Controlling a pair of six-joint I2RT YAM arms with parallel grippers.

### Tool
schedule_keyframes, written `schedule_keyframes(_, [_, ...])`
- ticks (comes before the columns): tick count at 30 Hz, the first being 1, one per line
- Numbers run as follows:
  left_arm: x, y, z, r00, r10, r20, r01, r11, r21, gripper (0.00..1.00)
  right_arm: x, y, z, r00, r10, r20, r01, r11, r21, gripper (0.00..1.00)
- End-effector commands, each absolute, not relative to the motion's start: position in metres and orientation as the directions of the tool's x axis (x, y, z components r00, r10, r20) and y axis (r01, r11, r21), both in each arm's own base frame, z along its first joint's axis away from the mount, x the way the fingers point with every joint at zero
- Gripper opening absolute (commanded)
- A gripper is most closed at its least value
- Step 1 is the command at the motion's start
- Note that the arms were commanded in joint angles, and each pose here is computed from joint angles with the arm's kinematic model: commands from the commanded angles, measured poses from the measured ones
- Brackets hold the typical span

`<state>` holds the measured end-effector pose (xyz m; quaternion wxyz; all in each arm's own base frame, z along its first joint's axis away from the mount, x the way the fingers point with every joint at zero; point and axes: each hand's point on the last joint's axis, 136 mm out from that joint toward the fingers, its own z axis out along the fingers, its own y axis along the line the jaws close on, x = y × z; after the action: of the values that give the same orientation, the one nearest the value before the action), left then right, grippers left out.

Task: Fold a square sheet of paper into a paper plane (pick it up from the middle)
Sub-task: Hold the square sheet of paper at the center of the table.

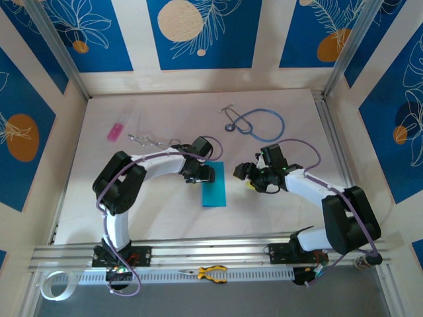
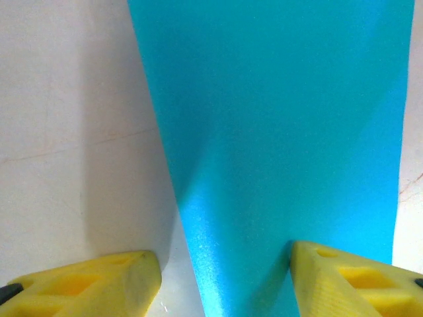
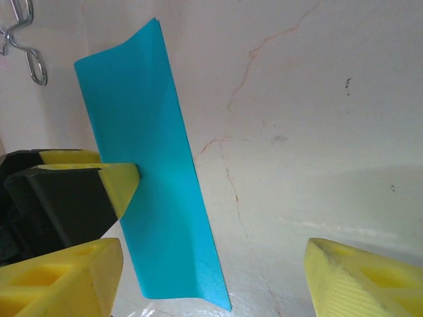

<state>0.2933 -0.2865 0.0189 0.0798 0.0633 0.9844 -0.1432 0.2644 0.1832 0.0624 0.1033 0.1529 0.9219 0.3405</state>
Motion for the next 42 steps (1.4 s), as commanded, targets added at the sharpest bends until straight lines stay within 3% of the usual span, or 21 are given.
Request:
schedule_keyframes(1, [0.282,-0.278,-0.027,-0.982,0.151,-0.116,0.173,0.962,-0.213,0.61,0.260,0.189,0.060,-0.944,0.324,-0.066,0.199,0.716,0.669,0.73])
schedule_keyframes(12, [0.283,-0.279,-0.029,-0.983,0.149,-0.111,0.170,0.963,-0.211,0.61,0.259,0.195,0.059,-0.954,0.294,-0.058,0.181,0.720,0.670,0.72])
schedule_keyframes(15, [0.282,-0.278,-0.031,-0.984,0.142,-0.106,0.162,0.964,-0.210,0.61,0.259,0.198,0.060,-0.958,0.283,-0.056,0.171,0.714,0.679,0.67])
schedule_keyframes(21, [0.281,-0.278,-0.032,-0.986,0.134,-0.101,0.153,0.965,-0.214,0.61,0.259,0.209,0.058,-0.968,0.245,-0.045,0.144,0.698,0.702,0.41])
schedule_keyframes(25, [0.280,-0.277,-0.033,-0.986,0.135,-0.098,0.153,0.966,-0.211,0.61,0.261,0.223,0.054,-0.975,0.220,-0.037,0.128,0.690,0.712,0.15])
schedule_keyframes(28, [0.280,-0.277,-0.032,-0.986,0.134,-0.099,0.152,0.965,-0.211,0.61,0.264,0.232,0.049,-0.978,0.202,-0.044,0.116,0.712,0.692,0.01])
schedule_keyframes(42, [0.279,-0.279,-0.034,-0.988,0.124,-0.096,0.143,0.964,-0.225,0.61,0.280,0.260,0.033,-0.973,0.156,-0.171,0.030,0.817,0.576,0.00])
